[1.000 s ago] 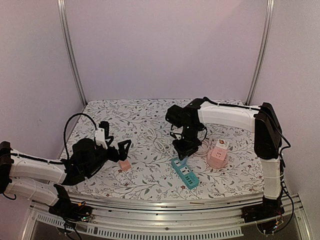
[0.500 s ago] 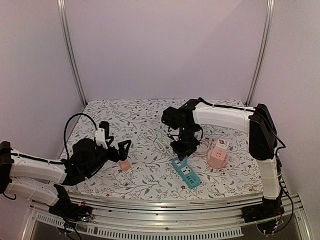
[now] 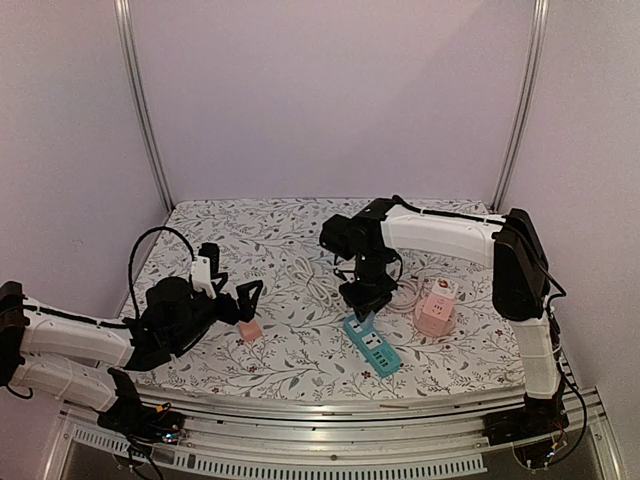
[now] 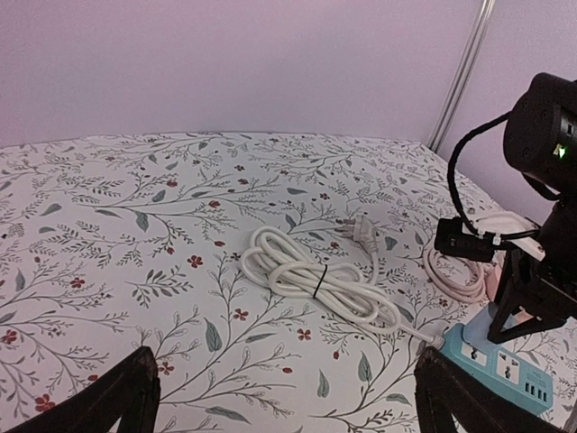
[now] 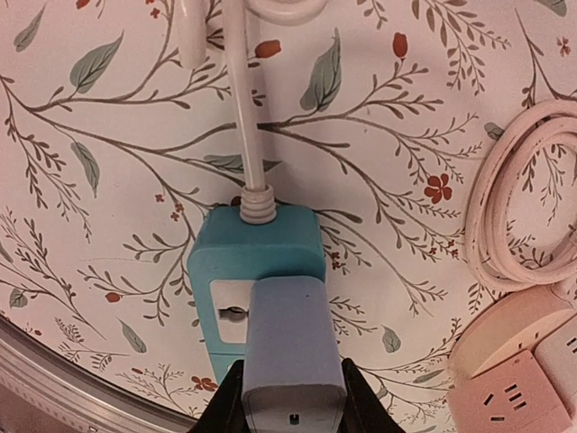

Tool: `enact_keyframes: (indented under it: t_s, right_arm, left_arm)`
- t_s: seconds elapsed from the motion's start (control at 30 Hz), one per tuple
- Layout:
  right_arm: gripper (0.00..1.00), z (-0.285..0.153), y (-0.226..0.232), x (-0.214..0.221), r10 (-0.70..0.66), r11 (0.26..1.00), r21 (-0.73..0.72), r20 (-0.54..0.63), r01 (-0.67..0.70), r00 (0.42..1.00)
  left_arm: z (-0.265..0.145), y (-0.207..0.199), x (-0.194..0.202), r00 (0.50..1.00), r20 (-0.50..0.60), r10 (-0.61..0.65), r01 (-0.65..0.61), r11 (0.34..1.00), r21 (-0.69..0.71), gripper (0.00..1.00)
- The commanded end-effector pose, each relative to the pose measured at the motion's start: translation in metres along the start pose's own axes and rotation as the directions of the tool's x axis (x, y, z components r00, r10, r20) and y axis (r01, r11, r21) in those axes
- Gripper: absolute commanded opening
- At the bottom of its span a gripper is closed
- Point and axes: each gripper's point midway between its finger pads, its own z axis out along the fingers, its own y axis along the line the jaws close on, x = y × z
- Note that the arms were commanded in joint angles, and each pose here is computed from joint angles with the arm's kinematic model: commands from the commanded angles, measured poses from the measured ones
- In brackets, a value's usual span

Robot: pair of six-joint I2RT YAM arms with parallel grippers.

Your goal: Insert the plug

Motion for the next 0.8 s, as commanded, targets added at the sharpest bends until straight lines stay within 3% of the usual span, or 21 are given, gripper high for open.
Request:
enact_keyframes:
  t_s: [0.0,0.27,0.47,0.6,0.77]
  right_arm:
    - [0.00,0.031,0.000,0.004,-0.012,0.999,0.049,-0.058,0.015,0.998]
    - [0.03,0.021,0.002,0.001,-0.012,0.999,0.038,-0.029,0.013,1.000]
    - [0.41,0.002,0.007,-0.005,-0.014,1.000,0.007,0.026,0.014,1.000]
    - [0.55,-0.015,0.006,-0.010,-0.014,1.000,0.003,0.076,0.014,0.997]
    - [0.80,-0.045,0.003,-0.014,-0.020,1.000,-0.001,0.154,0.021,0.988]
  left_arm:
    - [0.001,0.001,0.003,1.000,-0.003,0.002,-0.002,1.000,0.002,0.98]
    - [0.002,0.000,0.004,1.000,-0.005,0.003,-0.003,1.000,0.007,0.98]
    - [0.001,0.000,0.004,1.000,-0.004,0.005,-0.005,1.000,0.007,0.98]
    - [0.001,0.000,0.003,1.000,-0.003,0.004,-0.004,1.000,0.008,0.98]
    - [0.001,0.000,0.004,1.000,-0.006,0.004,-0.004,1.000,0.012,0.98]
